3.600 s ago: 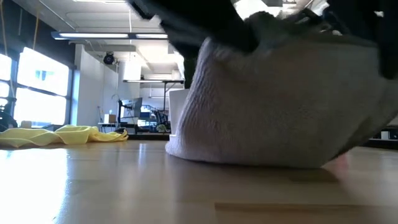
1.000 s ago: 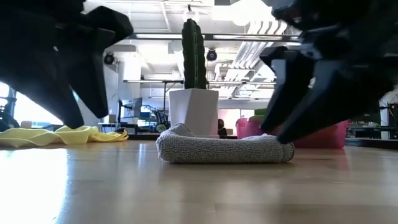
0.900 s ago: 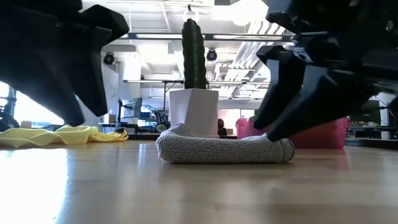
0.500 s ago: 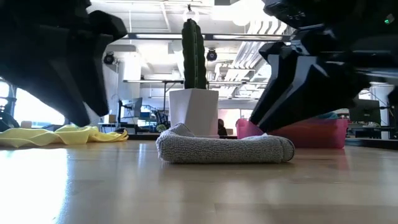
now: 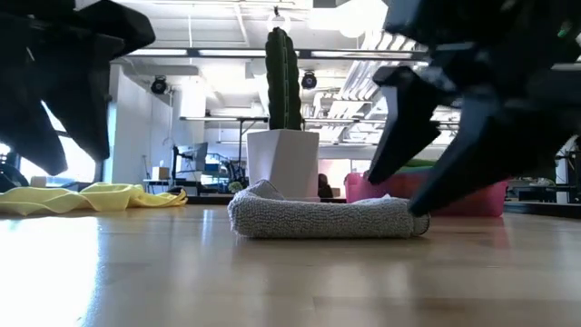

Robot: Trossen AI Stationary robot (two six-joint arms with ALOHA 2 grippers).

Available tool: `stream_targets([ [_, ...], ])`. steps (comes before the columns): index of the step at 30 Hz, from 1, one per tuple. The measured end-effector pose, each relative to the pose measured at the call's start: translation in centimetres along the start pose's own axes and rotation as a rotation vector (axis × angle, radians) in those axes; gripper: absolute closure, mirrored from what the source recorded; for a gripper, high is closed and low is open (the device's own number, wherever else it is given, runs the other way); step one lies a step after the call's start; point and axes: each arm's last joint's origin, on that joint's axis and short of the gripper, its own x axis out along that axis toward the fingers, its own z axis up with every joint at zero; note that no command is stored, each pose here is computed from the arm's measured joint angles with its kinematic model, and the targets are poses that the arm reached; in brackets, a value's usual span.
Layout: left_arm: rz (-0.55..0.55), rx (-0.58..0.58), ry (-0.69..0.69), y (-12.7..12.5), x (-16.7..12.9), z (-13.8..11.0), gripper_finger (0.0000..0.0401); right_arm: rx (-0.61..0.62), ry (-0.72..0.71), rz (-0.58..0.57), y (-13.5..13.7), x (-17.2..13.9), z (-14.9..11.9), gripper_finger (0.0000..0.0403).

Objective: Fold microfiber towels
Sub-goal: Put the gray towel into the pink laundry bin

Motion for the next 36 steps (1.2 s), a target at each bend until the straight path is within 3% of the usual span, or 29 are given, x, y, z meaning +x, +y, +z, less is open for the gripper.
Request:
stream_targets([
  [5, -0.006, -0.004, -0.013, 0.0, 0.0, 0.2, 0.0274, -0.013, 0.049, -0.101, -0.5, 1.2, -0.6, 0.0140],
  [18, -0.002, 0.008, -0.027, 0.0, 0.1, 0.3, 0.0275, 0.092, 0.100, -0.104, -1.4, 3.2, -1.2, 0.0152],
  [22, 0.004, 0.008, -0.030, 0.0, 0.1, 0.3, 0.0275, 0.114, 0.113, -0.064, -1.8, 3.5, -1.3, 0.0203],
  [30, 0.013, 0.012, -0.028, 0.0, 0.1, 0.3, 0.0275, 0.158, 0.133, -0.018, -2.2, 3.8, -1.5, 0.0375],
  [32, 0.019, 0.014, -0.027, 0.1, 0.1, 0.2, 0.0275, 0.151, 0.134, -0.019, -2.2, 3.8, -1.5, 0.0393],
  [36, 0.037, 0.016, -0.022, 0.2, 0.1, 0.1, 0.0275, 0.105, 0.134, -0.012, -2.3, 3.4, -1.5, 0.0388],
])
